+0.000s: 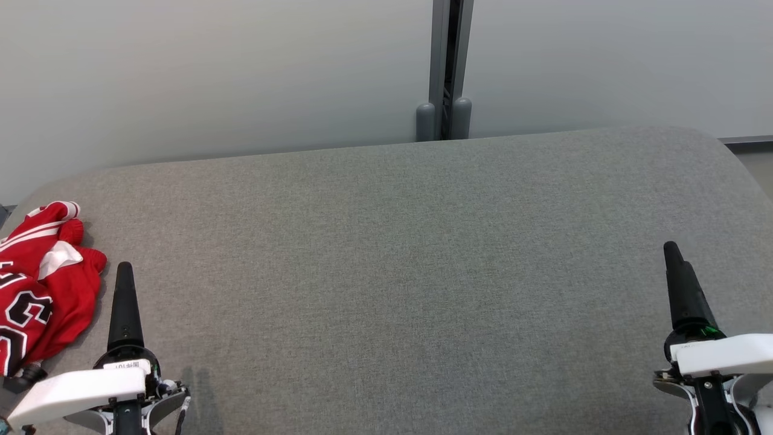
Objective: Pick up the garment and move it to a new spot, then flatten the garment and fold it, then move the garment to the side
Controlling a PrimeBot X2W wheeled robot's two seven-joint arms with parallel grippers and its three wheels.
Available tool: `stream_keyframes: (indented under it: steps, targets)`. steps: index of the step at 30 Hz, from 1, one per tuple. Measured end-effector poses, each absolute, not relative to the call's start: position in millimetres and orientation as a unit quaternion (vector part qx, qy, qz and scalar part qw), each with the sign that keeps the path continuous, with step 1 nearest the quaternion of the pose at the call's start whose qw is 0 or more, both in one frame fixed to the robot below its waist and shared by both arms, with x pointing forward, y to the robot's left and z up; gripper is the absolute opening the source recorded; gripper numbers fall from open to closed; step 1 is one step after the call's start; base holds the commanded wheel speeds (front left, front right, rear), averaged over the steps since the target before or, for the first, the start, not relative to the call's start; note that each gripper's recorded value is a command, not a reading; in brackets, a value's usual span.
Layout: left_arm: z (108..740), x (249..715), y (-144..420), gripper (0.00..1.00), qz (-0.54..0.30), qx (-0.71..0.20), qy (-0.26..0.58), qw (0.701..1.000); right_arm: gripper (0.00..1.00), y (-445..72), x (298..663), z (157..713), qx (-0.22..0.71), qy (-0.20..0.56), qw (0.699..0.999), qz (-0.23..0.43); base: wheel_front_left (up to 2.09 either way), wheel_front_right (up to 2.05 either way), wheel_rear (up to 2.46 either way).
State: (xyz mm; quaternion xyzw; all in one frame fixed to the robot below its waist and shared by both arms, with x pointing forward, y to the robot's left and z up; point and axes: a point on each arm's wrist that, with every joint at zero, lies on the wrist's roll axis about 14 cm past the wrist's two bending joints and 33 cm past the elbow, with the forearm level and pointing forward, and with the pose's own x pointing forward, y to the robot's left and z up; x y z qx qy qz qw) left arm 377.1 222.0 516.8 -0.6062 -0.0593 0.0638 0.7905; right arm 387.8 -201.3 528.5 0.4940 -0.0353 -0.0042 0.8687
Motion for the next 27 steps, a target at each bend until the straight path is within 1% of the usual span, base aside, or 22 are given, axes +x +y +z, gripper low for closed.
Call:
stream_keyframes:
  steps: [4, 7, 11, 18, 24, 27]
  targets:
    - [524.7, 378.9, 218.8, 1.0, 0.061, -0.58, -0.062, 0.81, 1.0, -199.0, 390.5, 545.6, 0.432, -0.056, 0.9, 0.009, 0.0, 0.0, 0.0]
    - [524.5, 380.3, 211.7, 1.0, 0.061, -0.558, -0.052, 0.826, 1.0, -198.1, 391.1, 557.9, 0.391, -0.074, 0.917, 0.016, 0.0, 0.0, 0.0]
    - [533.5, 382.3, 193.8, 1.0, 0.033, -0.504, -0.05, 0.862, 1.0, -192.7, 391.0, 564.3, 0.343, -0.081, 0.935, 0.024, 0.0, 0.0, 0.0]
    - [549.9, 384.0, 167.3, 1.0, -0.002, -0.395, -0.056, 0.917, 1.0, -182.5, 388.6, 568.7, 0.274, -0.089, 0.957, 0.037, 0.0, 0.0, 0.0]
    - [554.4, 382.7, 141.1, 1.0, -0.031, -0.317, -0.056, 0.946, 1.0, -173.6, 386.1, 568.5, 0.218, -0.091, 0.971, 0.047, 0.0, 0.0, 0.0]
    - [549.7, 380.8, 125.5, 1.0, -0.048, -0.26, -0.049, 0.963, 1.0, -167.4, 385.2, 571.9, 0.187, -0.097, 0.976, 0.056, 0.0, 0.0, 0.0]
